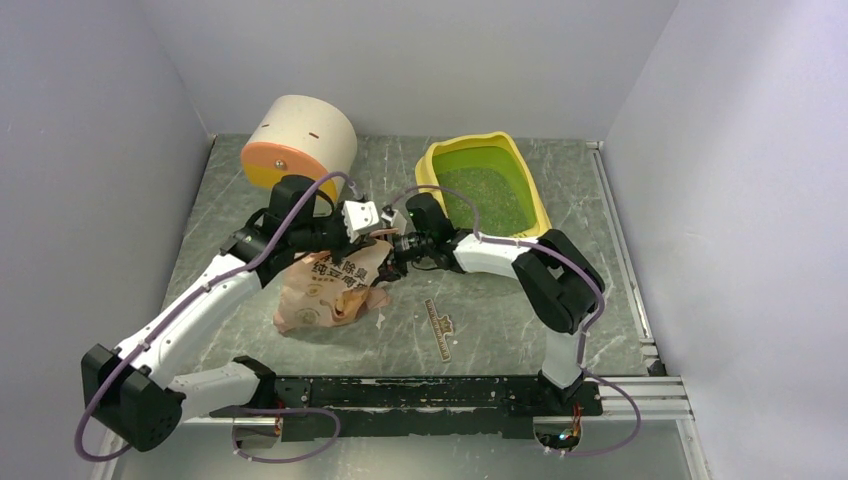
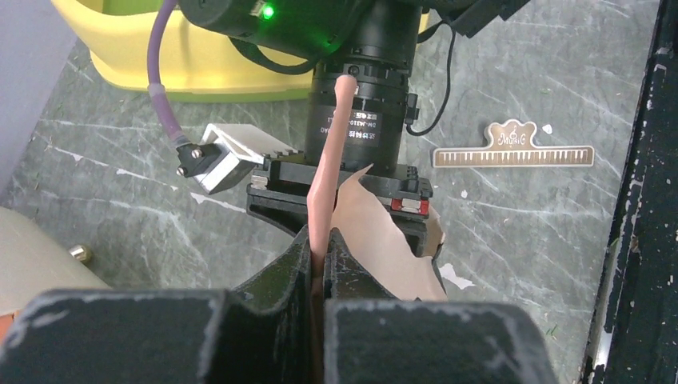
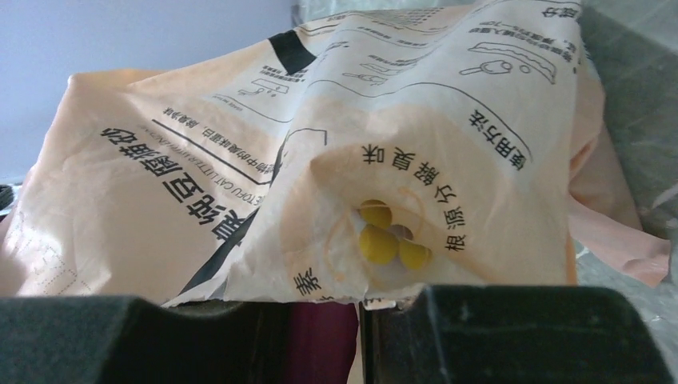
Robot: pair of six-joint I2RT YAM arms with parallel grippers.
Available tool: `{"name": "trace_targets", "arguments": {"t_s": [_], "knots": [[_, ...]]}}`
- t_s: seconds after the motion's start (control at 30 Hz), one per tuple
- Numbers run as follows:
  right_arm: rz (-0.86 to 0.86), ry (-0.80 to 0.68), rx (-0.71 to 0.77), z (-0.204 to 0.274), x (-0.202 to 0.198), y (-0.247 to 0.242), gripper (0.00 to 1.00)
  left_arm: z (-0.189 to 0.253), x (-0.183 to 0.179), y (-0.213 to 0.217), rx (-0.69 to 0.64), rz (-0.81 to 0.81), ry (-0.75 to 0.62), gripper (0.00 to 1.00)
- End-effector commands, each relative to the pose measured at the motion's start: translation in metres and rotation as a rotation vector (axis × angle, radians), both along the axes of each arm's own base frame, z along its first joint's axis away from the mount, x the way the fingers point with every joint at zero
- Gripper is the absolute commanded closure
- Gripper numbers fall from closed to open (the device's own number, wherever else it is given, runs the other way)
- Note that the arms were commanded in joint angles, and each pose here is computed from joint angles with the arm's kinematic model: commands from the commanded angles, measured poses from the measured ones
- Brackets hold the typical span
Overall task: Fill the litter box with clean litter
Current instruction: 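Scoop the cat litter from the cat litter bag.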
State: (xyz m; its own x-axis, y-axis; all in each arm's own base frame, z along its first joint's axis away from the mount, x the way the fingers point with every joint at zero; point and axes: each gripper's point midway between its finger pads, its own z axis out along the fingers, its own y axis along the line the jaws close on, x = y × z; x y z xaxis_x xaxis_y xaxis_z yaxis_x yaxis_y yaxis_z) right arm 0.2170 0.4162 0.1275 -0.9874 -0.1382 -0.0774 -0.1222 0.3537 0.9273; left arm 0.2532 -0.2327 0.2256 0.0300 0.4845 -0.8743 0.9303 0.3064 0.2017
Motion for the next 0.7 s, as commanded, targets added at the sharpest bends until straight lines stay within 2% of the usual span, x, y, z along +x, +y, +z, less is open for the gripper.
{"name": "trace_targets", "arguments": {"t_s": [0.0,0.27,0.47,0.67], "knots": [[0.113,-0.046,0.231,0.063,-0.013,0.003,1.0,0.067,0.015,-0.033,-0.141,-0.12,-0.19,0.95],[0.017,-0.068,0.279,0.09,0.015,-0.037,1.0,0.097,0.04,-0.046,-0.143,-0.137,-0.271,0.95],[-0.047,-0.112,0.282,0.105,0.028,-0.066,1.0,0.095,0.047,-0.046,-0.142,-0.116,-0.295,0.95],[-0.152,-0.071,0.302,0.106,0.043,-0.101,1.0,0.085,0.041,-0.037,-0.158,-0.068,-0.287,0.95]]}}
